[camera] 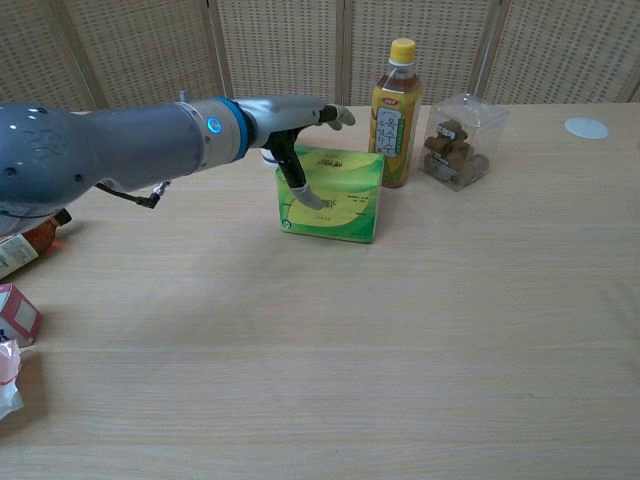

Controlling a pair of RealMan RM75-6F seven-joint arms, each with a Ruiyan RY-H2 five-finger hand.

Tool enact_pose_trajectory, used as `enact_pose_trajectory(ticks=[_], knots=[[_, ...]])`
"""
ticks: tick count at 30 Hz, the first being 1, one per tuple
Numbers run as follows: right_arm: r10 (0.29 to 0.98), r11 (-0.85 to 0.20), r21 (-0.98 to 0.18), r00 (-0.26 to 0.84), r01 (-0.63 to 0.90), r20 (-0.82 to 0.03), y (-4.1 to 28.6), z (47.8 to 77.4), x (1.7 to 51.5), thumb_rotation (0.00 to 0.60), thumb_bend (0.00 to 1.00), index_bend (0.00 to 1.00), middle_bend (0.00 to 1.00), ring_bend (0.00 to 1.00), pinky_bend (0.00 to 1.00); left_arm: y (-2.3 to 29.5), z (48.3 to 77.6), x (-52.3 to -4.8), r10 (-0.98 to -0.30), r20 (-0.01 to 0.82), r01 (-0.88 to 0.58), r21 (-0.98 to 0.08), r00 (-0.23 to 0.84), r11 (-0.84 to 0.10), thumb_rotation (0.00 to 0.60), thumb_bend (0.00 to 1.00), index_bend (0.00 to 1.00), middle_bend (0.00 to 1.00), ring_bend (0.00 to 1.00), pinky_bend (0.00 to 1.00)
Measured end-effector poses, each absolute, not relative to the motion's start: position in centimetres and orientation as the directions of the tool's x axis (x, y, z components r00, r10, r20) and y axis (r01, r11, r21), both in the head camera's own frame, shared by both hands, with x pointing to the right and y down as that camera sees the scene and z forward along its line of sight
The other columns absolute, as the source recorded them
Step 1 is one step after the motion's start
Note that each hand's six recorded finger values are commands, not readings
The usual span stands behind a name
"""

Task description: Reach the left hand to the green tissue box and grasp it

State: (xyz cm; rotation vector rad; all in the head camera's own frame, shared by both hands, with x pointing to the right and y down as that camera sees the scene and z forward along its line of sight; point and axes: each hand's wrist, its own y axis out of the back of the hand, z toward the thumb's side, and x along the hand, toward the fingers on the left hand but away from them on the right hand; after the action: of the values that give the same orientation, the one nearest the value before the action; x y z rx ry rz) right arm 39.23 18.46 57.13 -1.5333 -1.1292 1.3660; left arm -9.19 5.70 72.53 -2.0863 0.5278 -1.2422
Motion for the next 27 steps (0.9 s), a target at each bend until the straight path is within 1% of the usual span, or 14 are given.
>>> enact_pose_trajectory(ticks=[5, 7, 8, 9, 10, 12, 14, 15, 17, 19, 23, 27], knots=[[0.954, -0.298, -0.947, 0.016, 0.124, -0.298, 18.6, 56.8, 39.7, 0.523, 0.05, 0.0, 0.0, 0.0, 0.0, 6.0, 74.3, -7.9, -0.598, 0.672, 0.003, -0.666, 0.437, -0.746, 0.6, 0.01, 0.0, 0.0, 0.0, 0.0], [0.955, -0.296, -0.946, 0.013, 0.129, -0.297, 18.6, 56.7, 39.8, 0.524, 0.05, 0.0, 0.0, 0.0, 0.0, 6.4, 75.0, -7.2, -0.587, 0.687, 0.01, -0.653, 0.429, -0.757, 0.6, 0.08, 0.08, 0.04, 0.03, 0.03], [0.955, -0.294, -0.947, 0.011, 0.13, -0.296, 18.6, 56.6, 39.9, 0.522, 0.05, 0.0, 0.0, 0.0, 0.0, 6.6, 75.1, -6.9, -0.586, 0.689, 0.015, -0.653, 0.426, -0.757, 0.6, 0.15, 0.19, 0.12, 0.11, 0.1], [0.956, -0.293, -0.947, 0.011, 0.132, -0.294, 18.7, 56.6, 39.9, 0.522, 0.05, 0.0, 0.0, 0.0, 0.0, 6.8, 75.3, -6.6, -0.589, 0.689, 0.022, -0.657, 0.422, -0.753, 0.6, 0.22, 0.34, 0.26, 0.26, 0.24], [0.956, -0.291, -0.947, 0.01, 0.135, -0.292, 18.7, 56.5, 39.9, 0.521, 0.05, 0.0, 0.0, 0.0, 0.0, 6.8, 75.3, -6.5, -0.594, 0.686, 0.023, -0.663, 0.419, -0.749, 0.6, 0.26, 0.46, 0.39, 0.4, 0.36], [0.958, -0.285, -0.948, 0.007, 0.141, -0.286, 18.7, 56.4, 40.0, 0.523, 0.05, 0.0, 0.0, 0.0, 0.0, 6.7, 75.3, -6.6, -0.613, 0.676, 0.016, -0.677, 0.408, -0.736, 0.6, 0.3, 0.6, 0.61, 0.61, 0.58], [0.96, -0.279, -0.949, 0.005, 0.143, -0.281, 18.7, 56.2, 40.1, 0.523, 0.06, 0.0, 0.0, 0.0, 0.0, 6.6, 75.1, -6.8, -0.633, 0.664, 0.005, -0.692, 0.398, -0.722, 0.6, 0.33, 0.71, 0.74, 0.73, 0.7], [0.96, -0.279, -0.949, 0.006, 0.143, -0.281, 18.8, 56.2, 40.1, 0.524, 0.05, 0.0, 0.0, 0.0, 0.0, 6.4, 75.0, -7.0, -0.648, 0.653, -0.004, -0.704, 0.392, -0.711, 0.6, 0.34, 0.74, 0.78, 0.76, 0.74], [0.96, -0.28, -0.949, 0.007, 0.144, -0.282, 18.8, 56.3, 40.1, 0.522, 0.05, 0.0, 0.0, 0.0, 0.0, 6.2, 74.6, -7.3, -0.671, 0.632, -0.021, -0.722, 0.387, -0.692, 0.6, 0.35, 0.76, 0.8, 0.79, 0.77], [0.959, -0.281, -0.949, 0.008, 0.145, -0.283, 18.8, 56.3, 40.1, 0.52, 0.05, 0.0, 0.0, 0.0, 0.0, 6.1, 74.0, -7.8, -0.692, 0.607, -0.045, -0.738, 0.39, -0.673, 0.6, 0.35, 0.76, 0.81, 0.79, 0.77], [0.957, -0.288, -0.946, 0.014, 0.15, -0.289, 18.7, 56.6, 39.8, 0.52, 0.05, 0.0, 0.0, 0.0, 0.0, 6.1, 72.5, -8.8, -0.706, 0.581, -0.096, -0.741, 0.405, -0.665, 0.6, 0.35, 0.74, 0.81, 0.8, 0.78], [0.954, -0.299, -0.942, 0.024, 0.153, -0.299, 18.7, 57.1, 39.5, 0.523, 0.06, 0.0, 0.0, 0.0, 0.0, 5.7, 69.7, -10.5, -0.733, 0.531, -0.156, -0.755, 0.424, -0.637, 0.6, 0.34, 0.73, 0.81, 0.8, 0.78]])
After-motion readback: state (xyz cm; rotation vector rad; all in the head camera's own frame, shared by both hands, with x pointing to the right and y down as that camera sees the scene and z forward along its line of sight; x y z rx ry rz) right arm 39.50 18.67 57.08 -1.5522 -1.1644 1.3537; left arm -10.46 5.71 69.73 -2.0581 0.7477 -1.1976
